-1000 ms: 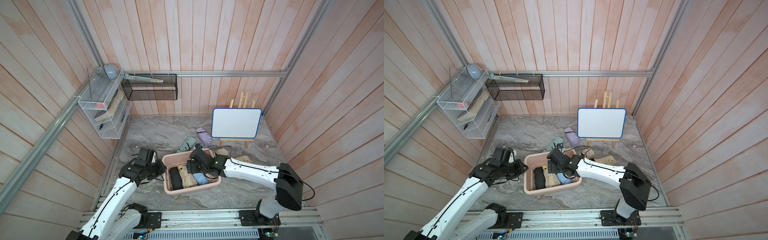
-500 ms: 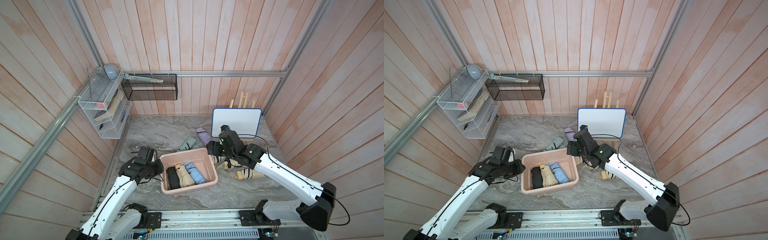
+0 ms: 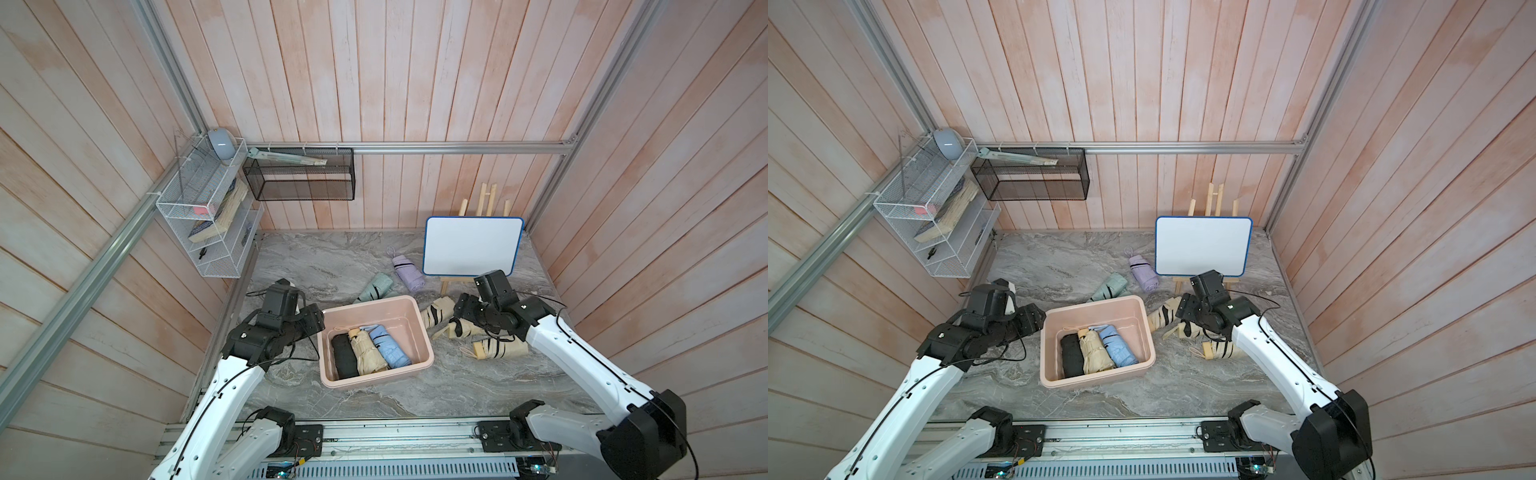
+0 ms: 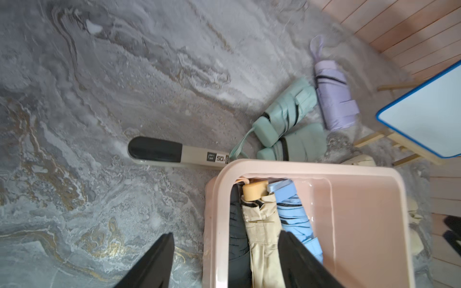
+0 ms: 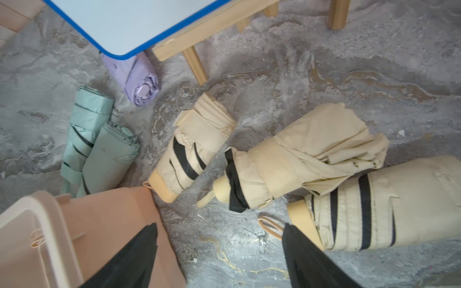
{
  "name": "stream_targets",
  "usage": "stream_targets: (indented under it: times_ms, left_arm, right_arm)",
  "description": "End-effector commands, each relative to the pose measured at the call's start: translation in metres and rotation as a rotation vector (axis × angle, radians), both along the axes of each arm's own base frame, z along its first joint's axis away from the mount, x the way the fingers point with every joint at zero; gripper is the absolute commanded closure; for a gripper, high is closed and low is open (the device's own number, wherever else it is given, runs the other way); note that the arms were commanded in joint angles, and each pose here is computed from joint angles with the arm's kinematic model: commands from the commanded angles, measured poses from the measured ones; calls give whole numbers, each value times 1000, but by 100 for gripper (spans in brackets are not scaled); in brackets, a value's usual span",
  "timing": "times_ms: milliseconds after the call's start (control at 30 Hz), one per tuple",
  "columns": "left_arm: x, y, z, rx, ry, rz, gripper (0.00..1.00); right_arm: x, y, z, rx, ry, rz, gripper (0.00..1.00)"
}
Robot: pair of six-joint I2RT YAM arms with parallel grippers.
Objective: Put the umbrella into the storage box
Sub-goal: Pick up the umbrella from the center of the board.
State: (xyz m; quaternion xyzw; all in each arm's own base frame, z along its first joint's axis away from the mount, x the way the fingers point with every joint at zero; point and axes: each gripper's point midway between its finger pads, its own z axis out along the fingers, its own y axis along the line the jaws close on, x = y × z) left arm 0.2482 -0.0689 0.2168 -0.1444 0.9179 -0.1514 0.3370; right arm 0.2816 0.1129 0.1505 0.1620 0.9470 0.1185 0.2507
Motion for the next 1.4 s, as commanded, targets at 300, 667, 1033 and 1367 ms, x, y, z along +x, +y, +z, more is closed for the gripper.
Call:
stream_targets:
  times_ms: [300, 667, 1033, 1367]
  left_arm:
    - [32, 11, 109, -38, -606, 51, 22]
    - [51, 7, 118, -7, -711, 31, 20]
    - [50, 9, 124, -24, -743, 45, 19]
    - [50, 13, 122, -32, -747, 67, 19]
  right_arm:
    - [11, -7, 11, -564, -112, 917, 16]
    - [-14, -25, -30, -870, -97, 1439, 4]
    - [9, -34, -73, -910, -53, 1497, 5]
    - [24, -31, -98, -860, -54, 1529, 11]
